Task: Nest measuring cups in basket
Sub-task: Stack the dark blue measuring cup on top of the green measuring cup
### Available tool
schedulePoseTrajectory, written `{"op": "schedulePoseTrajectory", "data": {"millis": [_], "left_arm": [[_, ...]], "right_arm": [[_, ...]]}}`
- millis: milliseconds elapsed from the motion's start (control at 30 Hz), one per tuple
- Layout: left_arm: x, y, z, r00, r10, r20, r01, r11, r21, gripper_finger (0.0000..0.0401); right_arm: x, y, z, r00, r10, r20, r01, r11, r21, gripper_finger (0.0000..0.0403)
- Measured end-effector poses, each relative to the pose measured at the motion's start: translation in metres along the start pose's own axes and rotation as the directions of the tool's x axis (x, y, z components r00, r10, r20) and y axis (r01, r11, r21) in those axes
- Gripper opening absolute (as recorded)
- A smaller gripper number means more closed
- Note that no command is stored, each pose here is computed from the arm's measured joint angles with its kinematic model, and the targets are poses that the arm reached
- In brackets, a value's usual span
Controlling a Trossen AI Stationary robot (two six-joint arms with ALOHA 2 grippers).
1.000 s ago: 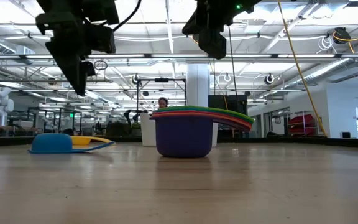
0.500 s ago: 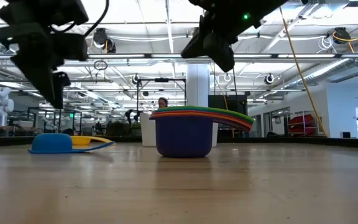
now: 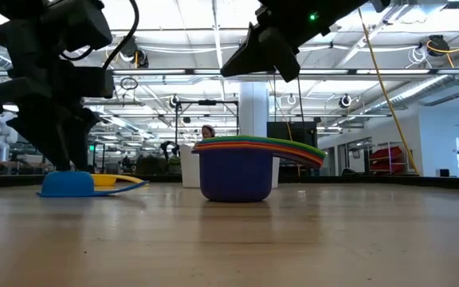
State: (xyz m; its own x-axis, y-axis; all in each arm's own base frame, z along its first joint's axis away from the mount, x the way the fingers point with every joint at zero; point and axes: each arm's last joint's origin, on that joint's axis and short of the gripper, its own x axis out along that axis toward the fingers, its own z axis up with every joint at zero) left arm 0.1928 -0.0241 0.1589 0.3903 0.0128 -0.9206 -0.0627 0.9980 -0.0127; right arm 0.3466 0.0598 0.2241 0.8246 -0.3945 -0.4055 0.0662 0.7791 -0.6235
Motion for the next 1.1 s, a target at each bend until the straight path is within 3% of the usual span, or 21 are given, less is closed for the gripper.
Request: {"op": "schedulePoseTrajectory", "data": {"millis": [267, 500, 1000, 1100], "left_arm": [[0.007, -0.015, 0.003, 0.999, -0.032, 0.021, 0.031, 0.998, 0.063, 0.0324], [0.006, -0.023, 0.002, 0.995, -0.096, 0.024, 0.095, 0.994, 0.049, 0.0380], [-0.014, -0.058, 0.014, 0.977, -0.201, 0.078, 0.194, 0.977, 0.089, 0.0385], [-0.012, -0.070, 0.007, 0.985, -0.156, 0.072, 0.146, 0.981, 0.129, 0.0376]], "right_arm": [[0.002, -0.003, -0.002, 1.000, 0.019, 0.004, -0.019, 0.999, 0.036, 0.0000], [0.002, -0.003, -0.002, 1.000, 0.020, 0.004, -0.020, 0.999, 0.048, 0.0000], [0.006, -0.007, -0.004, 1.000, 0.009, -0.006, -0.008, 0.997, 0.083, 0.0000], [0.007, -0.008, -0.005, 1.000, 0.023, -0.001, -0.022, 0.995, 0.098, 0.0000]]}}
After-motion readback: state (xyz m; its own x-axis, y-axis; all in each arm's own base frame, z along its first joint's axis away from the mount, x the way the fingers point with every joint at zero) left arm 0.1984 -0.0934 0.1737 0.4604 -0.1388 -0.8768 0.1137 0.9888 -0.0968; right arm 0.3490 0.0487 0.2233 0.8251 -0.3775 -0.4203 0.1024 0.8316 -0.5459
